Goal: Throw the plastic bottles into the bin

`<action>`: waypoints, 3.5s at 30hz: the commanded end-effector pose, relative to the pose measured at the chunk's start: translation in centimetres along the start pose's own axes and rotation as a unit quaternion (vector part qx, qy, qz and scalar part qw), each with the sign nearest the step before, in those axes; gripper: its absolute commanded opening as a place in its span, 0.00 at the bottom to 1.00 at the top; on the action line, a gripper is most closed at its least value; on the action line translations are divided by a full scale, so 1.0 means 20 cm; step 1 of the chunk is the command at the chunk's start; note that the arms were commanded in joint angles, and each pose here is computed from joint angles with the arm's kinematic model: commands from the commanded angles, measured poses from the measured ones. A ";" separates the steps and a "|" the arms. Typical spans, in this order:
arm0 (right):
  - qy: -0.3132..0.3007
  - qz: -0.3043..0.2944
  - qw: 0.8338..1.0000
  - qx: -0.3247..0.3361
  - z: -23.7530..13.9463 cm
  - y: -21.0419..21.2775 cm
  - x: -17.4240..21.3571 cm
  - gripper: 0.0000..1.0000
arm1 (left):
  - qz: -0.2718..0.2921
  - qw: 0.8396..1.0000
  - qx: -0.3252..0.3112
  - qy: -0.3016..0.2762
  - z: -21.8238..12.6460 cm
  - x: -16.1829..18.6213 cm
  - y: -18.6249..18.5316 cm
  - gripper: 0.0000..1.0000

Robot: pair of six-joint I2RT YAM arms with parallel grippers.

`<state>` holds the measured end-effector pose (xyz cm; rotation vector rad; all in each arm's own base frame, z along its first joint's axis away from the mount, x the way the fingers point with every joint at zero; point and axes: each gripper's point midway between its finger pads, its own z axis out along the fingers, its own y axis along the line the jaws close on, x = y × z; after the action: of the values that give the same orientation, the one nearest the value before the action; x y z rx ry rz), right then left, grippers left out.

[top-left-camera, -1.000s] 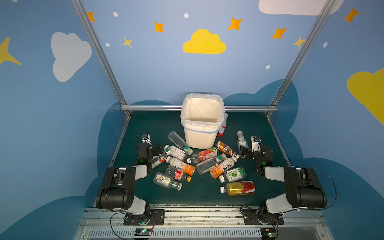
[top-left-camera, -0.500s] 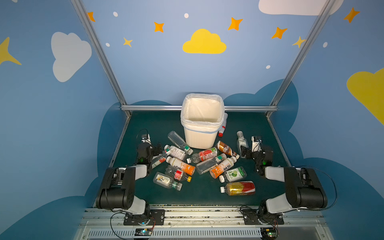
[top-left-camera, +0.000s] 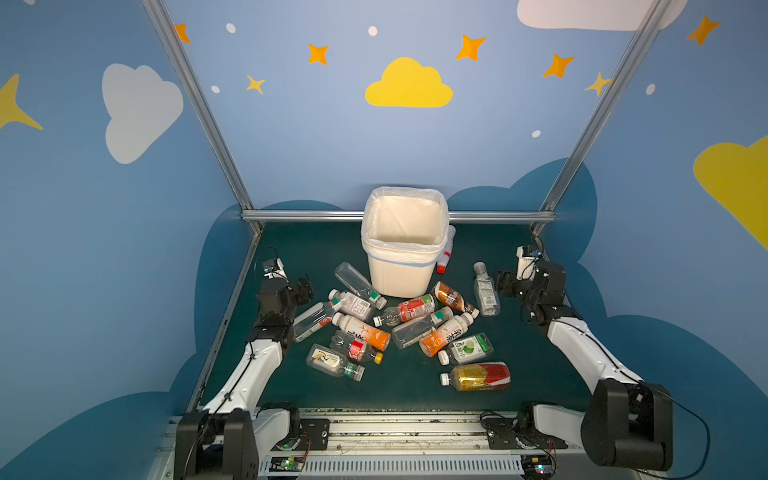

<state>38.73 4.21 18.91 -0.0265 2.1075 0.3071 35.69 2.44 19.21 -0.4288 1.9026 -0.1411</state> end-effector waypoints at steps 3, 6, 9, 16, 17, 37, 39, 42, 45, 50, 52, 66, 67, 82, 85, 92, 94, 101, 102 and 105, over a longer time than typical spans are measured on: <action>0.184 0.061 0.981 0.000 -0.06 0.08 0.31 0.70 | -0.112 0.991 0.004 0.076 -0.20 0.04 -0.06 0.83; 0.219 0.054 0.974 0.019 -0.04 0.08 0.37 0.71 | -0.115 0.989 0.023 0.089 -0.28 0.04 -0.12 0.89; 0.258 0.047 0.963 0.057 0.01 0.04 0.43 0.71 | -0.108 0.988 0.062 0.091 -0.36 0.02 -0.18 0.90; 0.322 0.046 0.937 0.128 0.12 -0.07 0.52 0.76 | -0.115 0.986 0.011 0.124 -0.40 0.01 -0.14 0.91; 0.322 0.047 0.937 0.131 0.13 -0.07 0.52 0.77 | -0.101 0.985 0.004 0.137 -0.39 0.02 -0.14 0.90; 0.323 0.036 0.931 0.167 0.35 -0.14 0.54 0.75 | -0.008 0.978 -0.054 0.202 -0.32 0.09 -0.19 0.80; 0.324 0.037 0.931 0.165 0.38 -0.14 0.54 0.69 | -0.009 0.977 -0.054 0.204 -0.30 0.10 -0.19 0.80; 0.325 0.042 0.932 0.154 0.42 -0.13 0.54 0.56 | -0.010 0.976 -0.058 0.210 -0.30 0.12 -0.19 0.81; 0.333 0.054 0.930 0.144 0.43 -0.13 0.55 0.42 | -0.003 0.969 -0.058 0.239 -0.29 0.16 -0.20 0.82; 0.304 0.066 0.941 0.132 0.34 -0.11 0.48 0.38 | -0.004 0.969 -0.049 0.241 -0.29 0.15 -0.22 0.92; 0.289 0.066 0.946 0.129 0.28 -0.10 0.43 0.38 | -0.007 0.970 -0.043 0.238 -0.29 0.14 -0.23 0.91; 0.078 0.001 0.994 -0.076 -0.19 0.64 -0.52 0.41 | -0.027 0.965 -0.013 0.260 -0.28 0.16 -0.31 0.89; 0.059 -0.013 0.993 -0.099 -0.23 0.74 -0.61 0.43 | -0.027 0.965 -0.012 0.261 -0.28 0.15 -0.31 0.89; -0.022 0.025 0.982 -0.184 -0.37 0.93 -0.81 0.85 | -0.032 0.960 0.013 0.279 -0.33 0.19 -0.34 0.80; -0.020 0.054 0.985 -0.166 -0.45 0.78 -0.67 0.84 | -0.033 0.960 0.035 0.276 -0.36 0.20 -0.36 0.73; -0.002 0.070 0.987 -0.143 -0.66 0.60 -0.28 0.65 | -0.031 0.960 0.021 0.277 -0.43 0.23 -0.30 0.65; 0.019 0.066 0.988 -0.139 -0.69 0.58 -0.16 0.65 | -0.025 0.956 0.012 0.293 -0.45 0.24 -0.29 0.65; 0.101 0.057 0.981 -0.155 -0.68 0.56 0.18 0.77 | 0.007 0.934 0.013 0.358 -0.47 0.35 -0.29 0.65; 0.106 0.060 0.980 -0.158 -0.67 0.56 0.21 0.77 | 0.019 0.933 0.013 0.358 -0.45 0.36 -0.28 0.65; 0.111 0.069 0.976 -0.173 -0.64 0.58 0.25 0.79 | 0.046 0.933 0.008 0.357 -0.41 0.41 -0.24 0.66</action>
<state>24.32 12.34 23.67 -0.0989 2.2626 0.7257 27.15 -6.29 17.90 -0.3728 2.5856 -0.3438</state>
